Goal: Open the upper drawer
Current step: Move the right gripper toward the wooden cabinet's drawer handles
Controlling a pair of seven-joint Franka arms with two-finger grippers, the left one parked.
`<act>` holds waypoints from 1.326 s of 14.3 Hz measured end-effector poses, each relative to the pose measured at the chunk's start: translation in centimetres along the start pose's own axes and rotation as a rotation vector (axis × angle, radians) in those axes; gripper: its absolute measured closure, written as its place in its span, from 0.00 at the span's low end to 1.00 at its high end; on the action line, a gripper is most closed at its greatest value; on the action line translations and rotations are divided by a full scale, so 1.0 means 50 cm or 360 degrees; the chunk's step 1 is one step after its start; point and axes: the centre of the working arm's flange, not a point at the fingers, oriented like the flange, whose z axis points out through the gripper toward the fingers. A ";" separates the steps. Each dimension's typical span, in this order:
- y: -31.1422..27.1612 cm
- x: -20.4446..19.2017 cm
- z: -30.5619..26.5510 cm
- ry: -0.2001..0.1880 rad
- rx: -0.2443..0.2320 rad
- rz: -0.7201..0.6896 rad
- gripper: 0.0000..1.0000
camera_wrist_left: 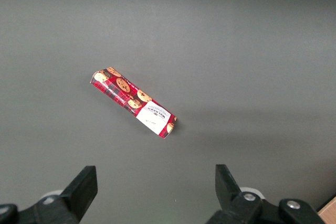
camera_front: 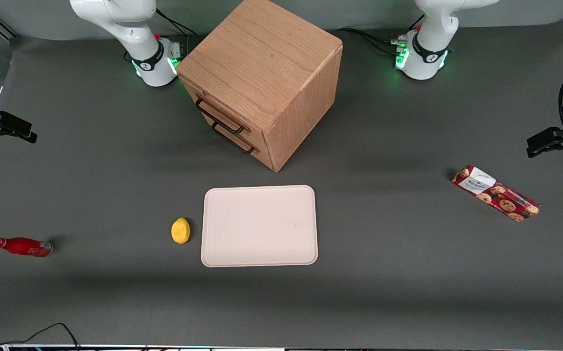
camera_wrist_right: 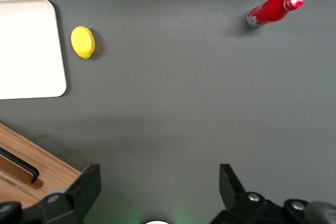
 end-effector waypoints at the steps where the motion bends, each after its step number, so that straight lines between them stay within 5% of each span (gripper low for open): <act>1: 0.000 0.000 0.000 0.0000 0.0000 0.0000 0.00; 12: -0.019 -0.004 0.003 -0.0046 0.0010 -0.0027 0.00; 19: -0.260 -0.032 -0.006 -0.0101 0.0050 -0.0376 0.00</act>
